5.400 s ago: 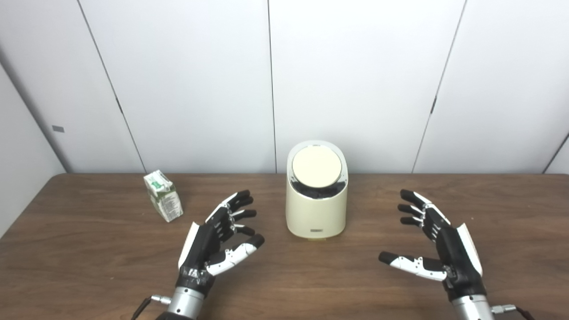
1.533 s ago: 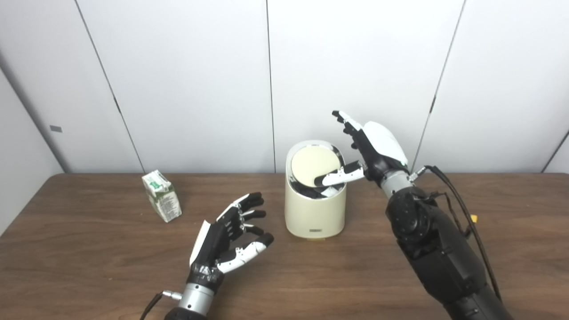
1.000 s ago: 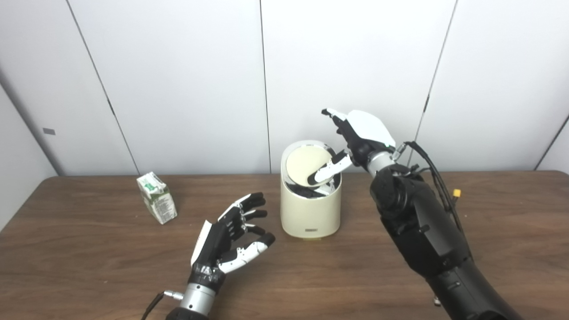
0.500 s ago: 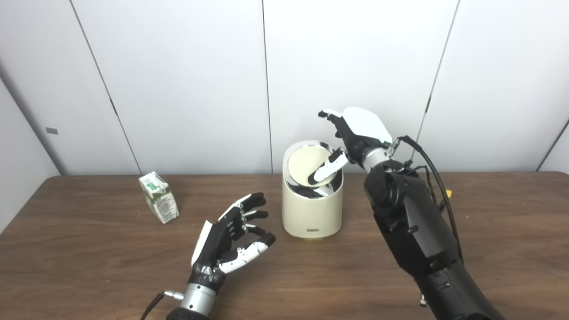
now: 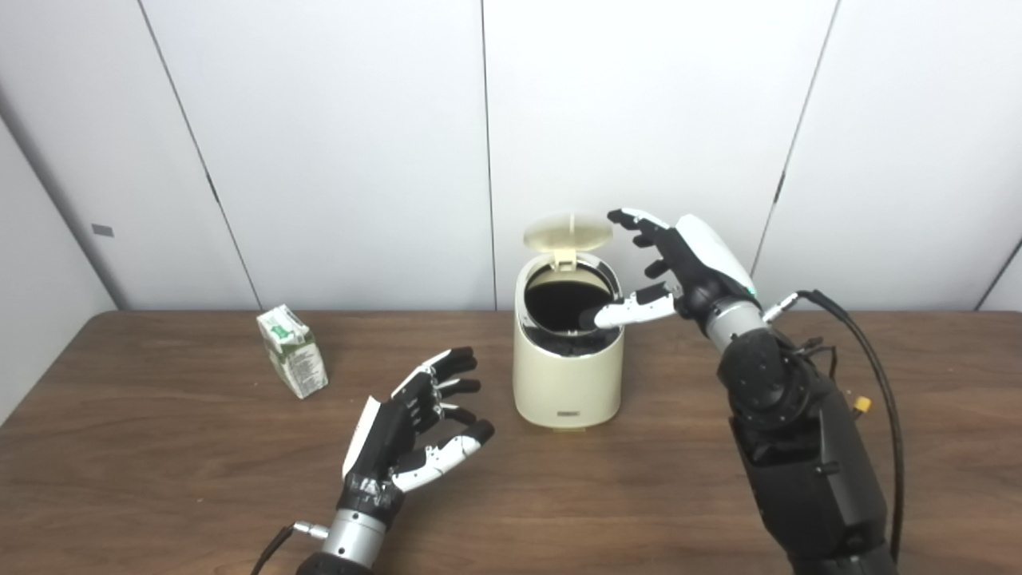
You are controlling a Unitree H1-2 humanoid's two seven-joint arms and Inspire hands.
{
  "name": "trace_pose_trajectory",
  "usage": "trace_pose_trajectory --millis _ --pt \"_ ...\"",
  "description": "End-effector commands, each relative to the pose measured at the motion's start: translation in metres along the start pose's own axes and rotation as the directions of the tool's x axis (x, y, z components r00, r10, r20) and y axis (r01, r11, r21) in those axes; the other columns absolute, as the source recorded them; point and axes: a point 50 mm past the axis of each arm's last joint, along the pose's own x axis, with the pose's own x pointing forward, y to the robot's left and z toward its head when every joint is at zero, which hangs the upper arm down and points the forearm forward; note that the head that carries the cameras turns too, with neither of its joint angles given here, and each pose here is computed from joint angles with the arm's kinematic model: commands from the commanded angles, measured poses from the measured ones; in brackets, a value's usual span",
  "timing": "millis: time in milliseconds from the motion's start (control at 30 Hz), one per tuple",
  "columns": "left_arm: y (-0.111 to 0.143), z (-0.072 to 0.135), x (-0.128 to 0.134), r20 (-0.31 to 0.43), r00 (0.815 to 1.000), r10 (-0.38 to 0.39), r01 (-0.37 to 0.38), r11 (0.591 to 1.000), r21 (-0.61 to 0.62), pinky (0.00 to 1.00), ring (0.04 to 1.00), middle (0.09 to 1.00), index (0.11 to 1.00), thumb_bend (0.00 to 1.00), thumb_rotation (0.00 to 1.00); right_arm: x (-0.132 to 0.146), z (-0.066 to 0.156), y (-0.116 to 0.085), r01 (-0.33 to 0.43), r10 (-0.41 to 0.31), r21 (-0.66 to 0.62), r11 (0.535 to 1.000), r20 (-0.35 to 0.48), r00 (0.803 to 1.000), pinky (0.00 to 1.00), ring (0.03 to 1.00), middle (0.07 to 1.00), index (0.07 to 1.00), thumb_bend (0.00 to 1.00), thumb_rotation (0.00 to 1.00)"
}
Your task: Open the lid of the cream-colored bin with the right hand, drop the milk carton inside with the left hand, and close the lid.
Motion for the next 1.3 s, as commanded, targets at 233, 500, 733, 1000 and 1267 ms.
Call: trace_pose_trajectory --millis 233,500,733,1000,1267 --pt "0.000 0.015 0.011 0.069 0.998 0.011 -0.012 1.000 0.009 0.59 0.773 0.842 0.867 0.71 0.28 -0.018 -0.015 -0.005 0.146 -0.189 0.212 0.966 0.199 0.962 0.63 0.800 0.845 0.821 0.79 0.29" --pt "0.000 0.016 0.012 0.073 0.997 0.007 -0.008 1.000 0.008 0.58 0.769 0.840 0.868 0.69 0.27 -0.049 -0.044 0.001 0.099 -0.149 0.254 0.962 0.187 0.971 0.74 0.854 0.882 0.884 0.81 0.31" --pt "0.001 0.015 0.012 0.071 0.997 0.008 -0.009 1.000 0.004 0.58 0.767 0.839 0.868 0.68 0.26 -0.067 -0.063 0.009 0.055 -0.114 0.277 0.959 0.203 0.973 0.74 0.866 0.896 0.909 0.87 0.28" --pt "0.002 0.015 0.012 0.072 0.997 0.007 -0.008 1.000 0.004 0.59 0.766 0.838 0.866 0.70 0.28 -0.081 -0.076 0.014 0.040 -0.093 0.258 0.965 0.195 0.976 0.75 0.853 0.898 0.910 0.93 0.33" --pt "0.003 0.015 0.012 0.072 0.997 0.009 -0.009 1.000 0.002 0.59 0.764 0.843 0.870 0.70 0.26 -0.092 -0.084 0.022 0.021 -0.068 0.261 0.965 0.173 0.982 0.75 0.853 0.907 0.919 0.94 0.33"
